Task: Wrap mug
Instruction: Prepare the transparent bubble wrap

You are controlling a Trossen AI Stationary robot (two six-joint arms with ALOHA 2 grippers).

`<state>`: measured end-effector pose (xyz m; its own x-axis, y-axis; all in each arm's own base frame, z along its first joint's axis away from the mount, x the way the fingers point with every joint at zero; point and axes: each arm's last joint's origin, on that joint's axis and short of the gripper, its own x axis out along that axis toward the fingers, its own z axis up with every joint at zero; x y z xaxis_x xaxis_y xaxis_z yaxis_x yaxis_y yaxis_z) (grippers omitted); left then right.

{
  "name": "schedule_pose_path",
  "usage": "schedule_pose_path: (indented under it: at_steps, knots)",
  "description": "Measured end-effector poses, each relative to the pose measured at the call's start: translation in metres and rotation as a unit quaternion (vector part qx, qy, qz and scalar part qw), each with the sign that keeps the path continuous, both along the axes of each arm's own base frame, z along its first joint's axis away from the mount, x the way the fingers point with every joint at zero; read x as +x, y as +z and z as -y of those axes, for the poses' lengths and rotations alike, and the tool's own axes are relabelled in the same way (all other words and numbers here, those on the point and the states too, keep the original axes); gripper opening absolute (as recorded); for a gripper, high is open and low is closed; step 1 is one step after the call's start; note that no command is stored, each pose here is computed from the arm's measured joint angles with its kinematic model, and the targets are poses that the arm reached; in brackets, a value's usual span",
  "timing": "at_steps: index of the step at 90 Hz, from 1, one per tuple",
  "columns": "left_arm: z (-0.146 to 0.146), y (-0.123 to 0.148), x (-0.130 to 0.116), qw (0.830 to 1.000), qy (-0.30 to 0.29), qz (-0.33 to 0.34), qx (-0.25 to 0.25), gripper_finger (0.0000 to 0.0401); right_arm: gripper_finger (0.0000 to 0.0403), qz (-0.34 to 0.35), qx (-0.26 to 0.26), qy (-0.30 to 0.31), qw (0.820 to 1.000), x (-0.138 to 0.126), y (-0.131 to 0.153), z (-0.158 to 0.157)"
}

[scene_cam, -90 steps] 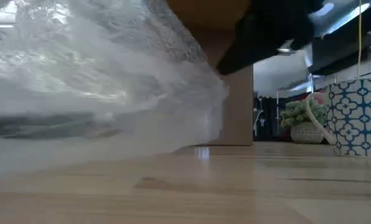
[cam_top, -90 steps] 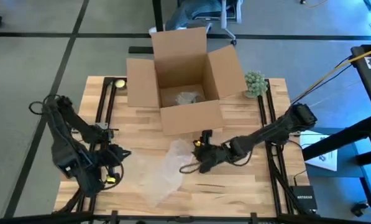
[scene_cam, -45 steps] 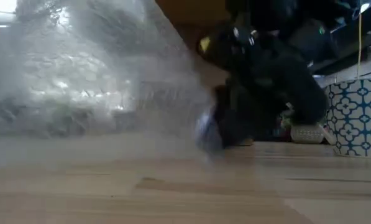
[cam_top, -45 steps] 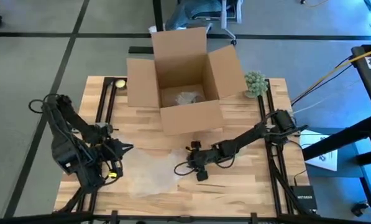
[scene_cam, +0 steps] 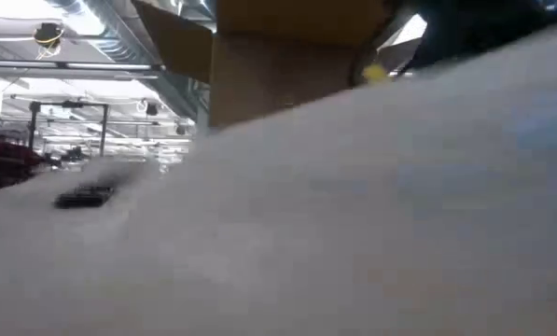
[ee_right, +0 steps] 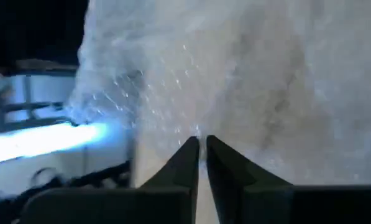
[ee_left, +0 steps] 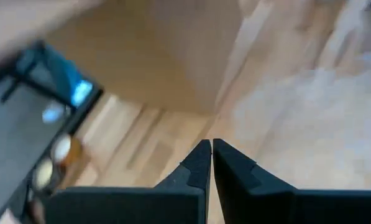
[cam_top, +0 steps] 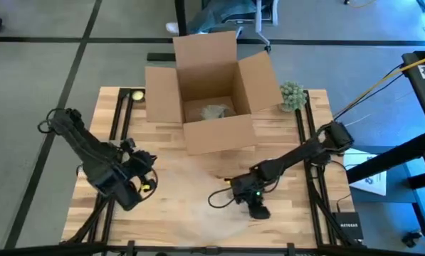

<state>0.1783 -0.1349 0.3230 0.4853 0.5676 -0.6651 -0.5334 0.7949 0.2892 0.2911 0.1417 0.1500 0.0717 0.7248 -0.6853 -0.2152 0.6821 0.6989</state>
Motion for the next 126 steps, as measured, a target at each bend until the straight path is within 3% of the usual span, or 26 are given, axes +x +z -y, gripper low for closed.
schedule_pose_path:
  at_steps: [10, 23, 35, 43, 57, 70, 84, 97, 108, 115, 126]
  knots:
    - [-0.001, -0.023, 0.006, 1.0, 0.008, -0.011, -0.013, 0.0, 0.0004, 0.099, -0.073, -0.041, 0.992, 0.009, 0.012, 0.01]
    - [0.01, -0.05, 0.022, 0.998, -0.041, 0.016, -0.055, 0.0, 0.001, 0.169, -0.158, -0.103, 0.967, 0.021, 0.016, 0.025]
    - [0.013, -0.074, 0.034, 0.992, -0.073, 0.033, -0.098, 0.0001, 0.001, 0.183, -0.188, -0.131, 0.956, 0.024, 0.017, 0.032]
    - [0.006, -0.09, 0.038, 0.99, -0.065, 0.029, -0.124, 0.001, 0.001, 0.187, -0.205, -0.141, 0.95, 0.025, 0.016, 0.033]
    - [-0.009, -0.12, 0.042, 0.982, -0.063, -0.003, -0.179, 0.0052, 0.0017, 0.195, -0.235, -0.159, 0.939, 0.025, 0.016, 0.035]
    - [-0.021, -0.145, 0.04, 0.974, -0.069, -0.027, -0.212, 0.0098, 0.0051, 0.206, -0.266, -0.178, 0.925, 0.026, 0.016, 0.037]
    - [-0.035, -0.169, 0.025, 0.976, -0.046, -0.078, -0.2, 0.012, 0.0102, 0.217, -0.282, -0.17, 0.919, 0.027, 0.016, 0.038]
    - [-0.053, -0.188, 0.0, 0.975, 0.038, -0.142, -0.166, 0.0116, 0.0142, 0.245, -0.285, -0.155, 0.914, 0.032, 0.023, 0.036]
    - [-0.064, -0.194, -0.015, 0.973, 0.108, -0.157, -0.129, 0.0105, 0.0158, 0.307, -0.272, -0.145, 0.9, 0.041, 0.029, 0.033]
    - [-0.061, -0.189, -0.012, 0.974, 0.101, -0.154, -0.135, 0.0098, 0.016, 0.31, -0.314, -0.131, 0.888, 0.042, 0.023, 0.034]
    - [-0.049, -0.164, 0.003, 0.981, 0.039, -0.117, -0.151, 0.0091, 0.016, 0.314, -0.402, -0.137, 0.849, 0.047, 0.014, 0.046]
